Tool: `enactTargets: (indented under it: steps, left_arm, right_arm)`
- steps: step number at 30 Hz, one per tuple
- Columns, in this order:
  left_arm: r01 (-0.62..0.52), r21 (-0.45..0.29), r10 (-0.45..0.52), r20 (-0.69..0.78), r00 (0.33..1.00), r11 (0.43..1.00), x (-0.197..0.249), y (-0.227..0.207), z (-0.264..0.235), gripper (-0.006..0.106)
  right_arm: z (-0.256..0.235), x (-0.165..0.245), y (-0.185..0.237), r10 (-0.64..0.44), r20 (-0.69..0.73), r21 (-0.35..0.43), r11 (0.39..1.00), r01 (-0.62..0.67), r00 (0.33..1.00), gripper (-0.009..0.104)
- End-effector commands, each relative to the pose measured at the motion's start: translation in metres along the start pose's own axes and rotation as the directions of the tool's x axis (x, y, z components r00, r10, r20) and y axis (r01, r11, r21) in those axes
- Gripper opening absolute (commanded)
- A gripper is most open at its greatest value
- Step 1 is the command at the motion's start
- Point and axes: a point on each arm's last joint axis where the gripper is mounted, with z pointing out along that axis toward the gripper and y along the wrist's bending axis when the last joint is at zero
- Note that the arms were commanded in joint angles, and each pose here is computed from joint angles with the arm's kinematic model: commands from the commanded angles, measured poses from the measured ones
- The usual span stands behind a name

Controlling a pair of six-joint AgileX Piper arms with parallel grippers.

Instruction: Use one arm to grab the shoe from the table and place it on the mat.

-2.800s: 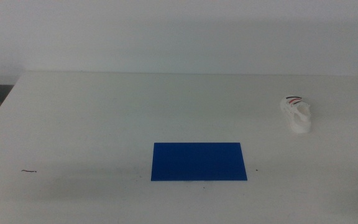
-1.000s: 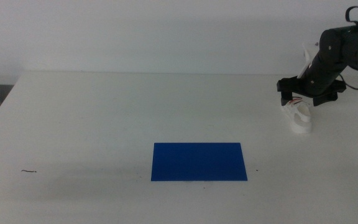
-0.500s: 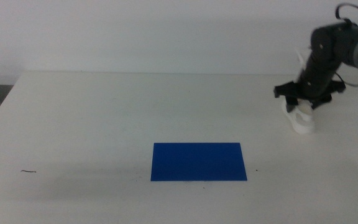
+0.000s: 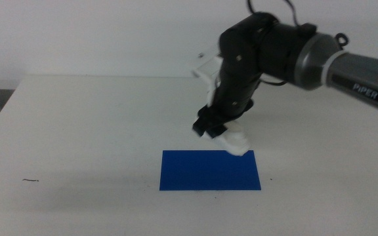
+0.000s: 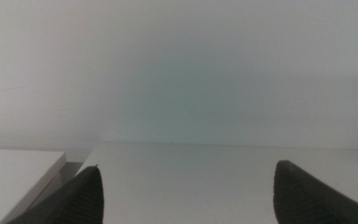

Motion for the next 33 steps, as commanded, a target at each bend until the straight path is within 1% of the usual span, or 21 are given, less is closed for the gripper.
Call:
enactTargets:
  steps: [1,4,10,12,14,15,17,18,19,21,22,24,28,33]
  left_arm:
    - [0.001,0.001,-0.001,0.015,1.000,1.000,-0.001,0.000,0.000,0.094]
    - [0.001,0.001,-0.001,0.015,1.000,1.000,-0.001,0.000,0.000,0.094]
    - [0.001,0.001,-0.001,0.015,1.000,1.000,-0.001,0.000,0.000,0.094]
    - [0.001,0.001,-0.001,0.015,1.000,1.000,-0.001,0.000,0.000,0.094]
    - [0.001,0.001,-0.001,0.015,1.000,1.000,-0.001,0.000,0.000,0.094]
    - [0.001,0.001,-0.001,0.015,1.000,1.000,-0.001,0.000,0.000,0.094]
    - [0.001,0.001,-0.001,0.015,1.000,1.000,-0.001,0.000,0.000,0.094]
    - [0.001,0.001,-0.001,0.015,1.000,1.000,-0.001,0.000,0.000,0.094]
    - [0.001,0.001,-0.001,0.015,1.000,1.000,-0.001,0.000,0.000,0.094]
    - [0.001,0.001,-0.001,0.015,1.000,1.000,-0.001,0.000,0.000,0.094]
    - [0.001,0.001,-0.001,0.015,1.000,1.000,-0.001,0.000,0.000,0.094]
    - [0.001,0.001,-0.001,0.015,1.000,1.000,-0.001,0.000,0.000,0.094]
    - [0.001,0.001,-0.001,0.015,1.000,1.000,-0.001,0.000,0.000,0.094]
    - [0.001,0.001,-0.001,0.015,1.000,1.000,-0.001,0.000,0.000,0.094]
  right_arm:
    - [-0.003,-0.001,0.013,-0.067,0.006,0.001,0.998,0.067,0.998,0.001]
    - [0.001,0.002,0.025,-0.097,-0.005,-0.009,0.995,0.097,0.995,0.001]
    - [0.013,0.010,0.034,-0.099,-0.029,-0.026,0.995,0.098,0.995,0.001]
    - [0.016,0.011,0.034,-0.101,-0.021,-0.027,0.995,0.100,0.995,0.001]
    - [0.020,0.011,0.035,-0.129,-0.001,-0.029,0.991,0.129,0.992,0.001]
    - [0.022,0.011,0.036,-0.176,0.011,-0.029,0.984,0.176,0.984,0.001]
    - [0.024,0.011,0.039,-0.305,0.038,-0.043,0.951,0.307,0.952,0.001]
    - [0.026,0.012,0.042,-0.382,0.055,-0.058,0.921,0.385,0.923,0.001]
    - [0.027,0.013,0.044,-0.464,0.069,-0.075,0.880,0.468,0.883,0.001]
    - [0.029,0.015,0.047,-0.591,0.091,-0.093,0.796,0.598,0.801,0.001]
    - [0.029,0.015,0.048,-0.640,0.101,-0.094,0.756,0.648,0.762,0.001]
    - [0.029,0.014,0.048,-0.687,0.114,-0.081,0.713,0.696,0.717,0.001]
    - [0.030,0.012,0.046,-0.682,0.130,-0.061,0.719,0.693,0.719,0.001]
    - [0.044,0.013,0.047,-0.651,0.106,-0.084,0.748,0.659,0.752,0.001]
